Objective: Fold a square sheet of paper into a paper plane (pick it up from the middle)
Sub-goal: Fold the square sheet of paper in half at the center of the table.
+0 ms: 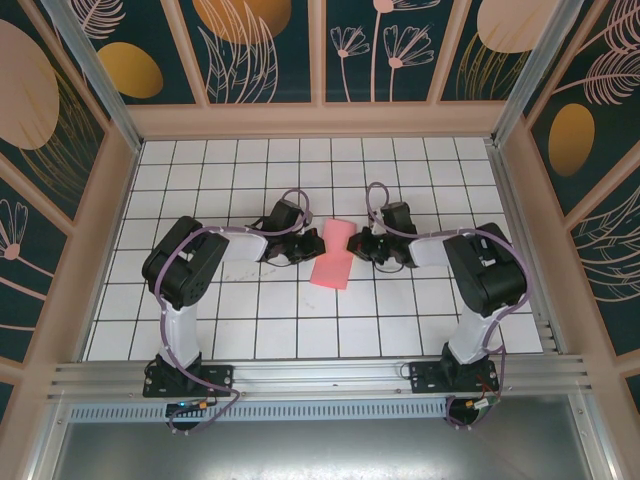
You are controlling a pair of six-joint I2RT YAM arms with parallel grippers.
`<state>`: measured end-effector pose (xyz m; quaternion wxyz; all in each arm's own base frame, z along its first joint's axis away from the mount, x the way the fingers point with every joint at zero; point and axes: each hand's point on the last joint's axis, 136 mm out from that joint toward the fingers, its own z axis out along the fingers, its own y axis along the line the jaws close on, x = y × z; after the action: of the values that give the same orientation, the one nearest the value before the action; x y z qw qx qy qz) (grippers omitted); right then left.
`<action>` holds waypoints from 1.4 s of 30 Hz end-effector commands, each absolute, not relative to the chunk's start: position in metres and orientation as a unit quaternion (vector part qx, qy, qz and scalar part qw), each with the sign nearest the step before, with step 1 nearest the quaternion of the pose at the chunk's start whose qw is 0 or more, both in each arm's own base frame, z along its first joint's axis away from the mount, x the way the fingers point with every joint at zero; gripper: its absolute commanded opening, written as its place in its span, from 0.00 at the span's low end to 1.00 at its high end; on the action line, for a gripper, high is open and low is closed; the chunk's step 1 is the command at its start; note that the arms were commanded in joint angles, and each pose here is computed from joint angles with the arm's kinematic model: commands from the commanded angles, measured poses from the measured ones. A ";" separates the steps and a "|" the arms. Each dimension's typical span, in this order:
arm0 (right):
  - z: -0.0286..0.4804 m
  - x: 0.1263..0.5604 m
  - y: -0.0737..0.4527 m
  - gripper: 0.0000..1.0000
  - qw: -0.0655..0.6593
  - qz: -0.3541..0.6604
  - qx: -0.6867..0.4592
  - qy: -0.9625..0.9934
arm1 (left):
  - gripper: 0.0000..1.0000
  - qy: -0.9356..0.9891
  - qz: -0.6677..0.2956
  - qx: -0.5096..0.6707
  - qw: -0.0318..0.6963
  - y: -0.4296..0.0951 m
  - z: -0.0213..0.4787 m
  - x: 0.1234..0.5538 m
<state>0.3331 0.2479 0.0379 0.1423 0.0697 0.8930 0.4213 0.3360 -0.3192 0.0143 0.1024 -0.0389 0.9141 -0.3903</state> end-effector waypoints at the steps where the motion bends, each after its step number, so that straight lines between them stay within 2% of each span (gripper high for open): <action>1: 0.063 0.347 0.253 0.00 0.168 0.432 0.045 0.885 | 0.00 0.939 -0.336 -0.049 0.059 -0.299 -0.024 0.309; 7: 0.041 0.355 0.247 0.00 0.154 0.420 0.060 0.892 | 0.00 0.938 -0.338 -0.050 0.061 -0.301 -0.022 0.311; 16: 0.006 0.346 0.237 0.00 0.124 0.390 0.092 0.908 | 0.00 0.937 -0.339 -0.048 0.063 -0.301 -0.020 0.312; 24: 0.065 0.370 0.245 0.00 0.163 0.422 0.068 0.889 | 0.00 0.938 -0.336 -0.047 0.065 -0.300 -0.019 0.312; 28: 0.069 0.380 0.242 0.00 0.167 0.431 0.072 0.884 | 0.00 0.938 -0.337 -0.049 0.065 -0.300 -0.020 0.312; 37: 0.032 0.376 0.236 0.00 0.134 0.425 0.101 0.890 | 0.00 0.938 -0.338 -0.048 0.065 -0.300 -0.018 0.312; 42: 0.004 0.368 0.223 0.00 0.116 0.387 0.130 0.905 | 0.00 0.937 -0.339 -0.048 0.065 -0.301 -0.018 0.312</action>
<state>0.3730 0.2316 0.0203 0.1272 0.1090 0.8978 0.4072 0.3360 -0.3194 0.0145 0.1049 -0.0364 0.9136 -0.3912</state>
